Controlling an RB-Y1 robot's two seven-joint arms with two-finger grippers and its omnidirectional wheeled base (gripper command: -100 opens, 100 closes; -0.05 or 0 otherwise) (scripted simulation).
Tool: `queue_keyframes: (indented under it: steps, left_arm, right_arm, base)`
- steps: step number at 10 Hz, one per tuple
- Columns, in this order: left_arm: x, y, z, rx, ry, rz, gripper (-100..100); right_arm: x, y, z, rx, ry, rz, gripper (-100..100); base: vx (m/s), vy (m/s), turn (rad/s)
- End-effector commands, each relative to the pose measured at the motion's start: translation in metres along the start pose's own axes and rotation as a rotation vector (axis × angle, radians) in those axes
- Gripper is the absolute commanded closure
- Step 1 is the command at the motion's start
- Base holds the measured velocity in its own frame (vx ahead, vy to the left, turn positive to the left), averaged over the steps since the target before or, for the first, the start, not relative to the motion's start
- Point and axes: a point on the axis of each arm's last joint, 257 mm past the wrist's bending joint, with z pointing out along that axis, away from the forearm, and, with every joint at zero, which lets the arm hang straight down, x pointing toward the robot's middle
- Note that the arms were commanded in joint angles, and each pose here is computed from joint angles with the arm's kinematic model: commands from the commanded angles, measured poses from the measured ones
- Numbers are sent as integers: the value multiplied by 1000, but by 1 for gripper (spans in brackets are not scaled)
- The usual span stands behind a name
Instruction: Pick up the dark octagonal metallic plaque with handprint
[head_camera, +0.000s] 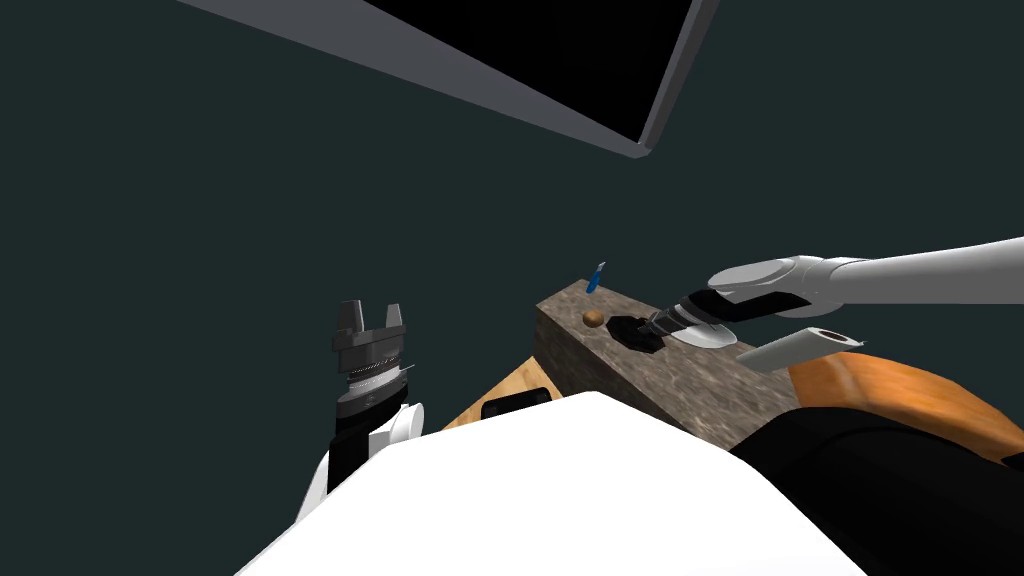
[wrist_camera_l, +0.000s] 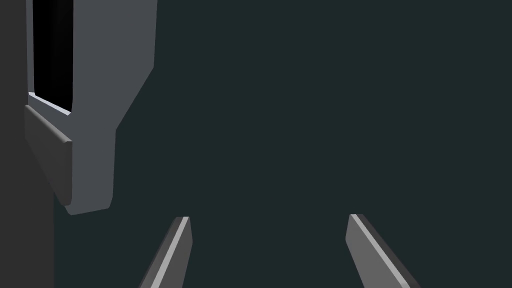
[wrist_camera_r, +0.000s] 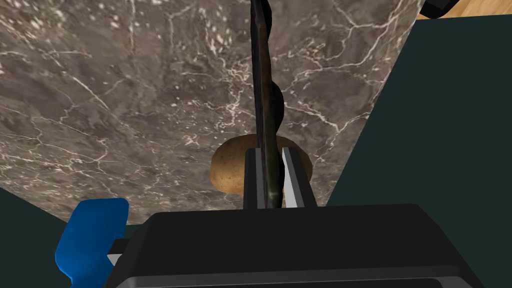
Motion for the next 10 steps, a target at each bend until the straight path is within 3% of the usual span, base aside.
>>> queue_keyframes:
  steps: [1, 3, 4, 5, 8, 9, 10]
  left_arm:
    - [0, 0, 0, 0, 0, 0, 0]
    - [0, 0, 0, 0, 0, 0, 0]
    - [0, 0, 0, 0, 0, 0, 0]
    - [0, 0, 0, 0, 0, 0, 0]
    - [0, 0, 0, 0, 0, 0, 0]
    - [0, 0, 0, 0, 0, 0, 0]
    - [0, 0, 0, 0, 0, 0, 0]
  right_arm:
    - [0, 0, 0, 0, 0, 0, 100]
    - [0, 0, 0, 1, 0, 0, 100]
    - [0, 0, 0, 1, 0, 0, 0]
    - [-11, 1, -4, -3, 0, -7, 100]
    - [-30, 3, -13, -8, 1, -23, 100]
    - [-27, 1, -13, -6, 0, -20, 100]
    - [-27, 1, -13, -7, 0, -20, 0]
  base:
    - [0, 0, 0]
    - [0, 0, 0]
    - [0, 0, 0]
    - [-22, -8, -76]
    - [-39, -16, -69]
    - [-17, -7, -11]
    - [0, 0, 0]
